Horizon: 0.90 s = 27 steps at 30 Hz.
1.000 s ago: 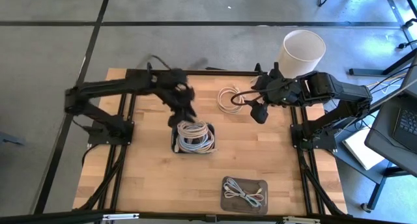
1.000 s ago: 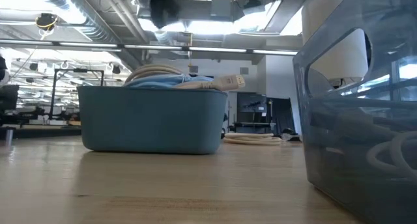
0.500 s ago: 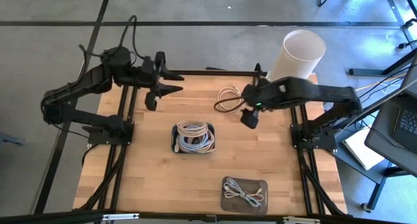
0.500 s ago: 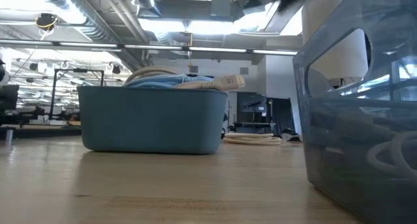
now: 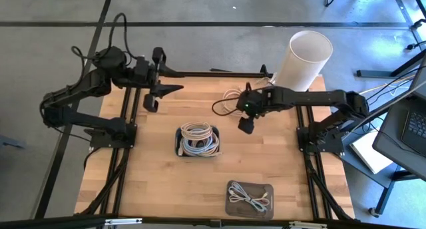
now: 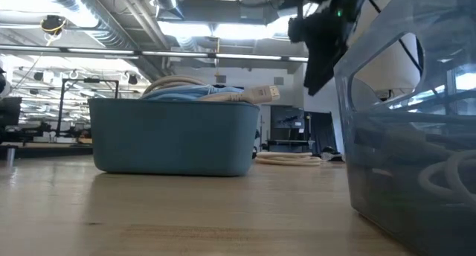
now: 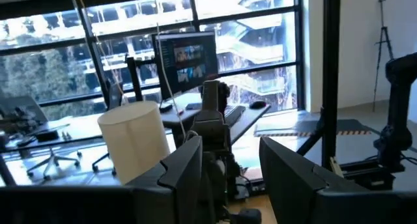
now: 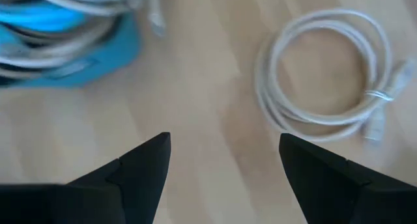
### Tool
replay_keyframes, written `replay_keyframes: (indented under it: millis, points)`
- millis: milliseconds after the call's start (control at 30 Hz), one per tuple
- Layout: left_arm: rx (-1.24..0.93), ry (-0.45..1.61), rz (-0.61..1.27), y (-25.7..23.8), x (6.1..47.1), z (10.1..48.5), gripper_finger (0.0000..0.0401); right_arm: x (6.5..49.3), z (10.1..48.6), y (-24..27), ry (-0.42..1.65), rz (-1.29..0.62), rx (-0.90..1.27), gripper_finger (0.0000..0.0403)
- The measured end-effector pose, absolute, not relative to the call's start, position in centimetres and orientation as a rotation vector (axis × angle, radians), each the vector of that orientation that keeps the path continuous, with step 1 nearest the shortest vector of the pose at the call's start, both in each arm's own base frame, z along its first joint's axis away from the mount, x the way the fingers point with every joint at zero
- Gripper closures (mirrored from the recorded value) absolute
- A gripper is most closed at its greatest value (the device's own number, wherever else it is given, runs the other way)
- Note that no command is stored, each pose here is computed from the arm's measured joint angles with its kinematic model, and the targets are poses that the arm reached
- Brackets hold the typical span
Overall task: Pick & Place USB Port
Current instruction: Put the brown charger cable into the blue bin
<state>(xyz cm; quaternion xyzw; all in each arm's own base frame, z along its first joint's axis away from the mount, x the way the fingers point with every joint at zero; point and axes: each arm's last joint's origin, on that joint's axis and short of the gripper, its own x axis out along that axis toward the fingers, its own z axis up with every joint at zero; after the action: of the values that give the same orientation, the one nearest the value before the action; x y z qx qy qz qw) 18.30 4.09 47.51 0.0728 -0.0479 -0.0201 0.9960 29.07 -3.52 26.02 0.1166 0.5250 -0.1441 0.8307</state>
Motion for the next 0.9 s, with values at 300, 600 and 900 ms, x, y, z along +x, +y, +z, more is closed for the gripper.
replay_keyframes:
  millis: [300,600,900]
  points:
    - [0.139,-0.086,0.095,4.5,18.3,47.5,0.0253,29.0,24.0,-6.4,1.180,-0.298,0.149,0.0112]
    - [0.095,-0.087,0.133,4.6,18.3,47.5,0.0251,31.7,19.7,-7.6,1.233,-0.208,0.127,0.0112]
    - [0.081,-0.087,0.118,4.6,18.3,47.5,0.0257,32.8,17.9,-7.8,1.235,-0.146,0.061,0.0112]
